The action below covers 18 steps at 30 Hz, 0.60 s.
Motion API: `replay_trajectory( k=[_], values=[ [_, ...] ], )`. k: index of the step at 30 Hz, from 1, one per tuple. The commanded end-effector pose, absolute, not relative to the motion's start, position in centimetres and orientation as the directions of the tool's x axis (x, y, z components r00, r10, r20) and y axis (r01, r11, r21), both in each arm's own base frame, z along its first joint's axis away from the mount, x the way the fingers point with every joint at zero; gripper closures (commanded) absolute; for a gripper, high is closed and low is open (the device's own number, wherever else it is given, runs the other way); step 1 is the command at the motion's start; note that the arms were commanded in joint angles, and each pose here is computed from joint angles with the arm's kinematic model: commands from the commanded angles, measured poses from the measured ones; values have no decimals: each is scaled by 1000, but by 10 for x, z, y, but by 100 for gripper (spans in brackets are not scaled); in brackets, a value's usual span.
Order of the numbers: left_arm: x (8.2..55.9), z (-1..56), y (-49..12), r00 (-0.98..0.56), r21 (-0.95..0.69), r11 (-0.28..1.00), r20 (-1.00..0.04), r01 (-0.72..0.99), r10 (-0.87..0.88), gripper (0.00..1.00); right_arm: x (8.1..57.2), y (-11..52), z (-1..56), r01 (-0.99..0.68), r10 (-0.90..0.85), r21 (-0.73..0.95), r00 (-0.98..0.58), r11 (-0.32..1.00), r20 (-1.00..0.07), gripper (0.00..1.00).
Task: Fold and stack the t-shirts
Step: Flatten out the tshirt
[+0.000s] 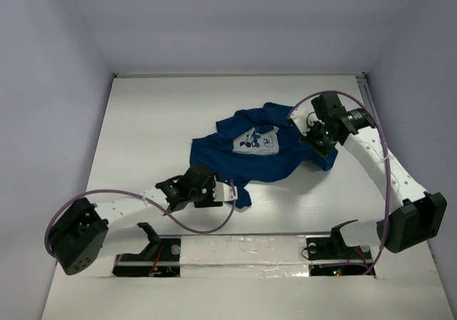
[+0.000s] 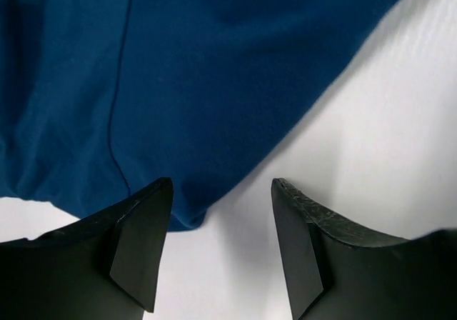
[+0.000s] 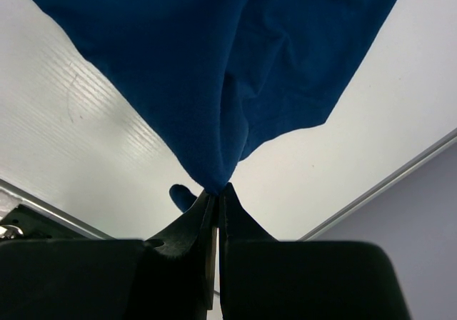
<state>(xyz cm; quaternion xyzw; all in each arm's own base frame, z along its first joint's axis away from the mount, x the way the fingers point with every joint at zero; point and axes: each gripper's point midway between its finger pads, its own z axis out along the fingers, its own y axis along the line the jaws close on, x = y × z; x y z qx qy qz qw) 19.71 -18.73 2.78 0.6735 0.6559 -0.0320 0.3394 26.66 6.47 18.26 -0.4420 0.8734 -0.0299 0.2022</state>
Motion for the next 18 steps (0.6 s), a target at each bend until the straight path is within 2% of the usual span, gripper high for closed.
replay_trajectory(
  k=[1,4,7,8,10,13,14,18],
  values=[
    [209,38,-202,178,460,100,-523,882,833,44,272,68,195,-760,-786,-257,-489,597,-379,100],
    [206,29,-205,178,443,86,-521,892,835,45,274,69,194,-760,-786,-259,-487,596,-381,100],
    [204,23,-206,170,428,83,-521,900,837,51,275,70,195,-761,-786,-260,-482,595,-387,100],
    [202,22,-209,171,419,78,-524,905,834,59,275,70,195,-761,-786,-259,-482,595,-388,100],
    [200,20,-212,163,399,75,-530,914,832,69,276,71,196,-761,-785,-260,-479,595,-394,100],
    [198,21,-214,157,381,69,-531,922,833,90,277,72,196,-763,-786,-261,-474,592,-397,100],
    [198,22,-214,157,379,68,-531,923,833,100,277,72,195,-763,-786,-260,-475,592,-396,100],
    [196,48,-217,192,392,45,-543,919,817,100,280,71,189,-762,-790,-268,-476,590,-385,100]
  ],
)
